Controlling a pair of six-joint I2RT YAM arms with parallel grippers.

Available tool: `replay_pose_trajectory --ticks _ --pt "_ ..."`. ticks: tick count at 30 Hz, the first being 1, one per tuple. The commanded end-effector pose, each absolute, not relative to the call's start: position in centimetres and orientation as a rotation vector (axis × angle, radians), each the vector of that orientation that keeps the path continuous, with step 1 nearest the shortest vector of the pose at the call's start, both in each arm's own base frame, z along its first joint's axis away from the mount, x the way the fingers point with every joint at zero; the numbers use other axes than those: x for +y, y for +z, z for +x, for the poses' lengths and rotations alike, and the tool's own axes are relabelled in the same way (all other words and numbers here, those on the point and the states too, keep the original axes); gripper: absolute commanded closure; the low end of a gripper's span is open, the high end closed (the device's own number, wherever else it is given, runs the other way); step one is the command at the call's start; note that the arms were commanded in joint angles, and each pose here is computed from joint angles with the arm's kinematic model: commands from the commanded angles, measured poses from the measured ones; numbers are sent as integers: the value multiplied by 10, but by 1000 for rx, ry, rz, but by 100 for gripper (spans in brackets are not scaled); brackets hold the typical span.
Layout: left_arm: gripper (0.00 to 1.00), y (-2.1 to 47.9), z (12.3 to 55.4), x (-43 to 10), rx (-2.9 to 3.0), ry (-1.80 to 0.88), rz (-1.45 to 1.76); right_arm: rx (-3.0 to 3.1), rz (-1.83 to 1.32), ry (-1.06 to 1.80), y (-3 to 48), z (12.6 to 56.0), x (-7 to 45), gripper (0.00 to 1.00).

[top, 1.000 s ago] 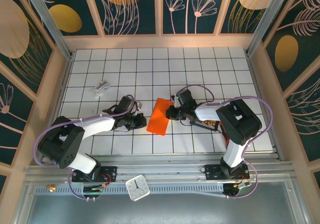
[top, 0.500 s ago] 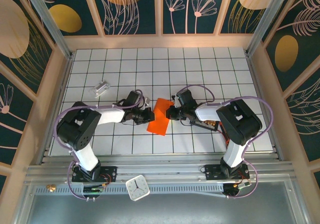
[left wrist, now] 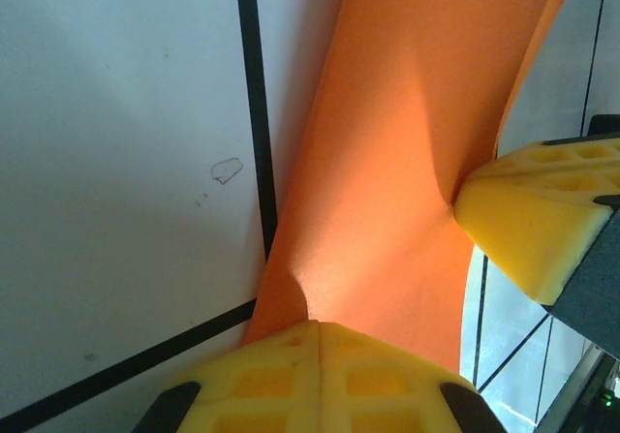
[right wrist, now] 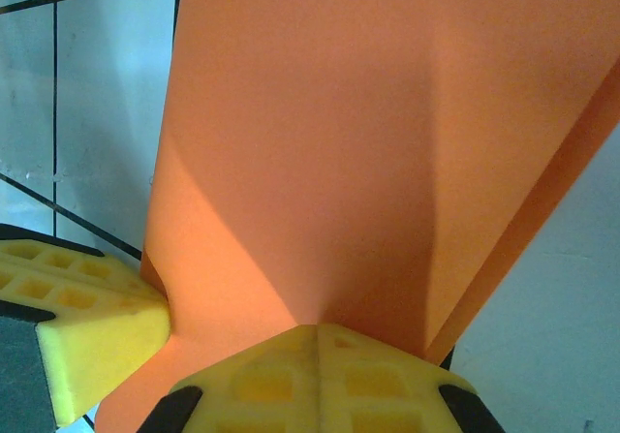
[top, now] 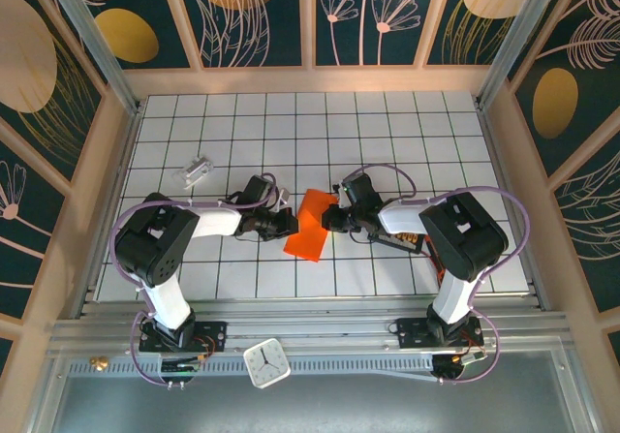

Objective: Fold a paper plane with a square sheet of paper (pick it up from the middle)
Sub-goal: First fold the square sheet of paper in half at the center of the table, then first fold in half a square sheet of paper at the center of the table.

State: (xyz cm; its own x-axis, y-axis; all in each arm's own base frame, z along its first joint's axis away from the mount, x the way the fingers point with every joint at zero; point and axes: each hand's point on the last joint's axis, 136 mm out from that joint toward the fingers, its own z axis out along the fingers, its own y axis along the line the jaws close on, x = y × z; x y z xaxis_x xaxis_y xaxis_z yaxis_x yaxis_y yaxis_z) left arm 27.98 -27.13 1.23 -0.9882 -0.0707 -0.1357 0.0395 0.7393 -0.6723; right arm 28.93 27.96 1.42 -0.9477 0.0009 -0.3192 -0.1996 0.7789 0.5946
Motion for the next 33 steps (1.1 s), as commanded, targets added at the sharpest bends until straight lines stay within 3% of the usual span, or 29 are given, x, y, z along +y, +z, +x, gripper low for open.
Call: replay_pose_trajectory --ticks 1,8,15,19,27,33 --pt "97 -12 261 -249 2893 -957 -56 2955 -45 575 -49 248 215 100" --pt "100 -31 243 -233 2967 -867 -65 2850 -118 664 -18 276 239 100" --pt "100 -41 232 -228 2996 -864 -76 2654 -216 922 53 308 284 87" --pt "100 -41 232 -228 2994 -867 -74 2562 -230 1144 81 311 313 86" --pt "100 -40 232 -228 2994 -867 -66 2573 -228 1356 74 308 358 99" --pt "100 -41 231 -227 2998 -863 -60 2644 -218 1326 50 308 370 100"
